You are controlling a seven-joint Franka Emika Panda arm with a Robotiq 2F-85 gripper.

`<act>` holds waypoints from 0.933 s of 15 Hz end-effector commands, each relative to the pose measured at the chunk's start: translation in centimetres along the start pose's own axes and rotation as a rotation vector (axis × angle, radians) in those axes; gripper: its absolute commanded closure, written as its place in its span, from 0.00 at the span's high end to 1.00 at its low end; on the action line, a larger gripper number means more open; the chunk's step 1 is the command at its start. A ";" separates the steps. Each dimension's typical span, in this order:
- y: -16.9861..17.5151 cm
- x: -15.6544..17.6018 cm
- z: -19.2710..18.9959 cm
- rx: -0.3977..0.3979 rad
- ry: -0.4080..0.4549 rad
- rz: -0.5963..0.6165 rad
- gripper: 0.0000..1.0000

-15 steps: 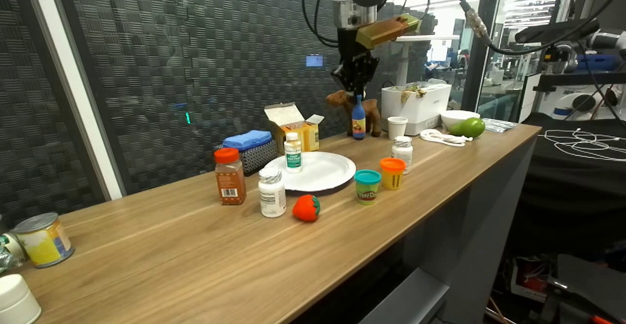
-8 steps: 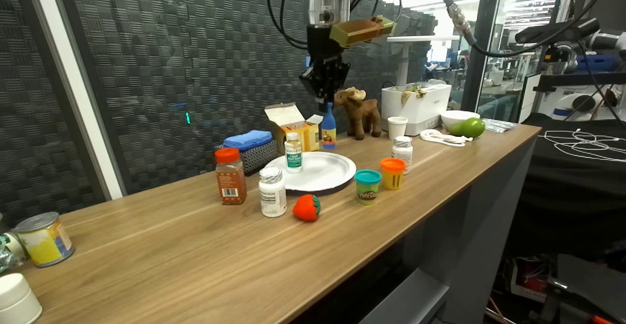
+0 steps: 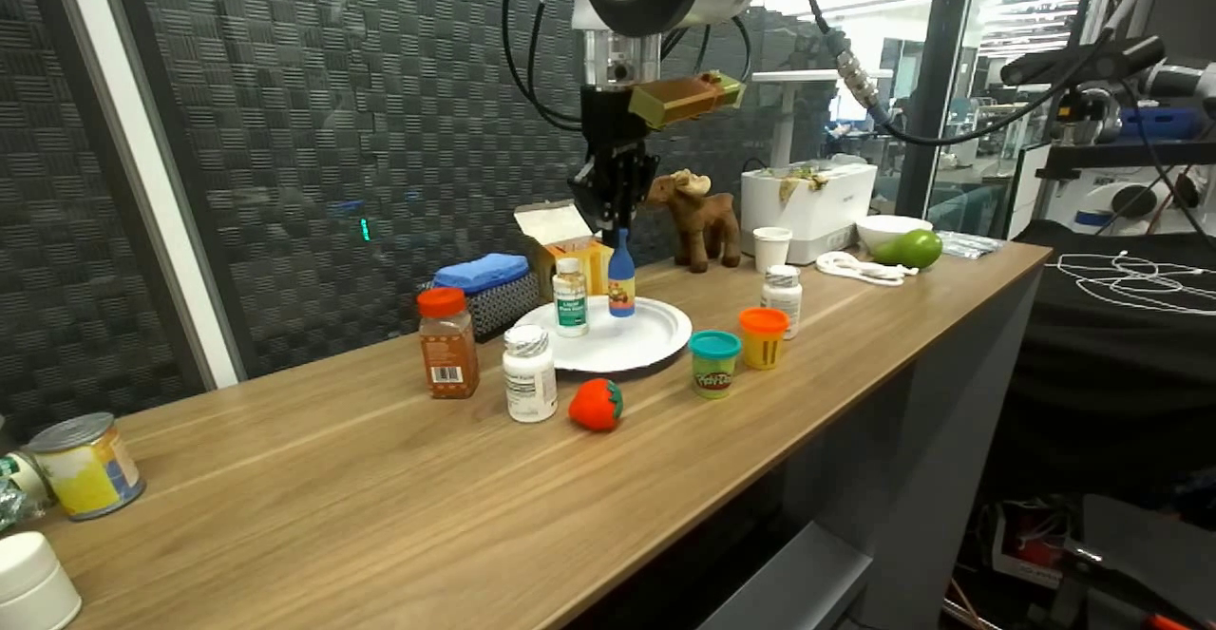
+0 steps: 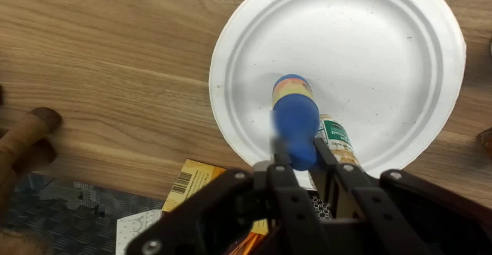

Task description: Put the bottles and red plushy on the plate

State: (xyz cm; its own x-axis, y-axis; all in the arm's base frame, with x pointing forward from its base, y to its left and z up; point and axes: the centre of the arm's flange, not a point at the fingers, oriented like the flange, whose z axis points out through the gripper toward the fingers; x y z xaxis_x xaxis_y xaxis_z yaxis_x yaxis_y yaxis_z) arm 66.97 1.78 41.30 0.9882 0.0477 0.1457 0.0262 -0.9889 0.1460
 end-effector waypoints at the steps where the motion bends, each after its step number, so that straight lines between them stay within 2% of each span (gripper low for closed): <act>1: 0.2 2.4 0.0 0.032 0.028 -0.025 0.09; 14: 0.7 4.3 1.8 0.025 0.028 -0.042 0.10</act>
State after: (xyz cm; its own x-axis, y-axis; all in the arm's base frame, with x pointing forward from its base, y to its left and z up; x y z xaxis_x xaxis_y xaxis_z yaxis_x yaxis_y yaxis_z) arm 70.15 1.28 39.54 0.9850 0.0818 0.1522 0.0592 -0.9873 0.1475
